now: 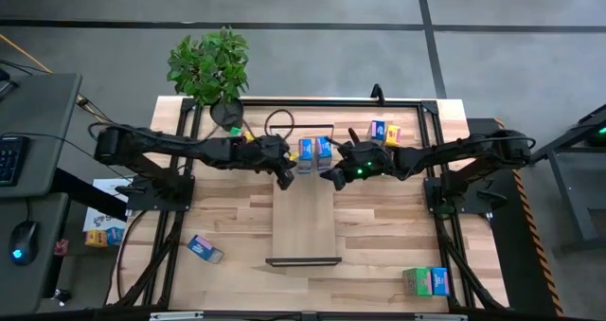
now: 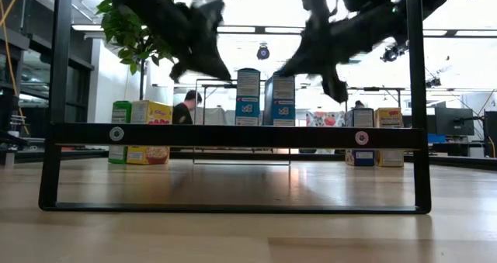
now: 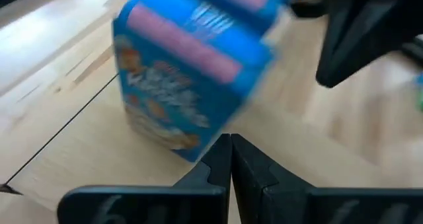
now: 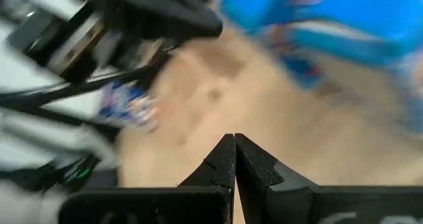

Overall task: Stack cereal on shelf
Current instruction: Put the right yellow cereal box on the shelf

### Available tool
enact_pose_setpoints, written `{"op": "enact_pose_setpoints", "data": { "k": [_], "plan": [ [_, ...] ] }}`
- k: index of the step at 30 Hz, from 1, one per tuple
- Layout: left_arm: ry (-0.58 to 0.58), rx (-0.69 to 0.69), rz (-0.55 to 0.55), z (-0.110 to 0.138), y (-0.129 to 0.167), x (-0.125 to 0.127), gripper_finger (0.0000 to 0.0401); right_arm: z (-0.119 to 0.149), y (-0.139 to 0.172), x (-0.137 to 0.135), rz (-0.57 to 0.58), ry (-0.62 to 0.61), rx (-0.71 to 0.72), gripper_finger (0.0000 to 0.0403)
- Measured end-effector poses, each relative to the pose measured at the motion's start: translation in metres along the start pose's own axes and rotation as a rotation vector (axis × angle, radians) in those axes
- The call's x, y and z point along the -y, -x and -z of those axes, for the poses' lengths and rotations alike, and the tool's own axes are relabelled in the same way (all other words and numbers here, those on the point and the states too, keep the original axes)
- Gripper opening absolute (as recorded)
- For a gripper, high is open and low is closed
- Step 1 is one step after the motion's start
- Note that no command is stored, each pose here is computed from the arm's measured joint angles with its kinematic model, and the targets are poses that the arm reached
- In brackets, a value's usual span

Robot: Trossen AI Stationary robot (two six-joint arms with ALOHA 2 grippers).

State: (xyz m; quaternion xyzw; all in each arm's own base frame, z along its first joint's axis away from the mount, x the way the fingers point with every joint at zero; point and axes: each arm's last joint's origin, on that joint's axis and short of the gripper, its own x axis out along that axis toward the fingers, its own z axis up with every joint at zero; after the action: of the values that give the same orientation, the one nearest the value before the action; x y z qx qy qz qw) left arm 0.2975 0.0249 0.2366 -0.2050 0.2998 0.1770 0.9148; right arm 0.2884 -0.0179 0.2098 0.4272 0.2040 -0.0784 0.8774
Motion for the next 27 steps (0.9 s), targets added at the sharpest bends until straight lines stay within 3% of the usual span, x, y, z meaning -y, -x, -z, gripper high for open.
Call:
{"op": "enact_pose_setpoints", "data": {
  "k": [4,9,12,15,19,27],
  "plan": [
    [-0.011,0.093,0.047,-0.008,0.049,0.01,0.0,-0.01,0.026,-0.019,-0.128,0.05,0.021,0.0],
    [0.013,0.357,0.058,-0.022,0.114,0.014,0.0,-0.03,0.073,-0.046,-0.245,0.173,0.26,0.0],
    [0.023,0.455,0.032,-0.026,0.137,0.01,0.0,-0.04,0.093,-0.052,-0.208,0.229,0.444,0.0001],
    [0.027,0.494,0.032,-0.027,0.15,0.006,0.0,-0.048,0.103,-0.044,-0.116,0.166,0.518,0.0018],
    [0.027,0.501,0.036,-0.026,0.154,0.005,0.0,-0.052,0.113,-0.022,0.05,0.12,0.474,0.0086],
    [0.01,0.444,0.051,-0.024,0.145,0.007,0.0,-0.05,0.143,0.026,0.402,-0.009,0.349,0.0295]
  ]
}}
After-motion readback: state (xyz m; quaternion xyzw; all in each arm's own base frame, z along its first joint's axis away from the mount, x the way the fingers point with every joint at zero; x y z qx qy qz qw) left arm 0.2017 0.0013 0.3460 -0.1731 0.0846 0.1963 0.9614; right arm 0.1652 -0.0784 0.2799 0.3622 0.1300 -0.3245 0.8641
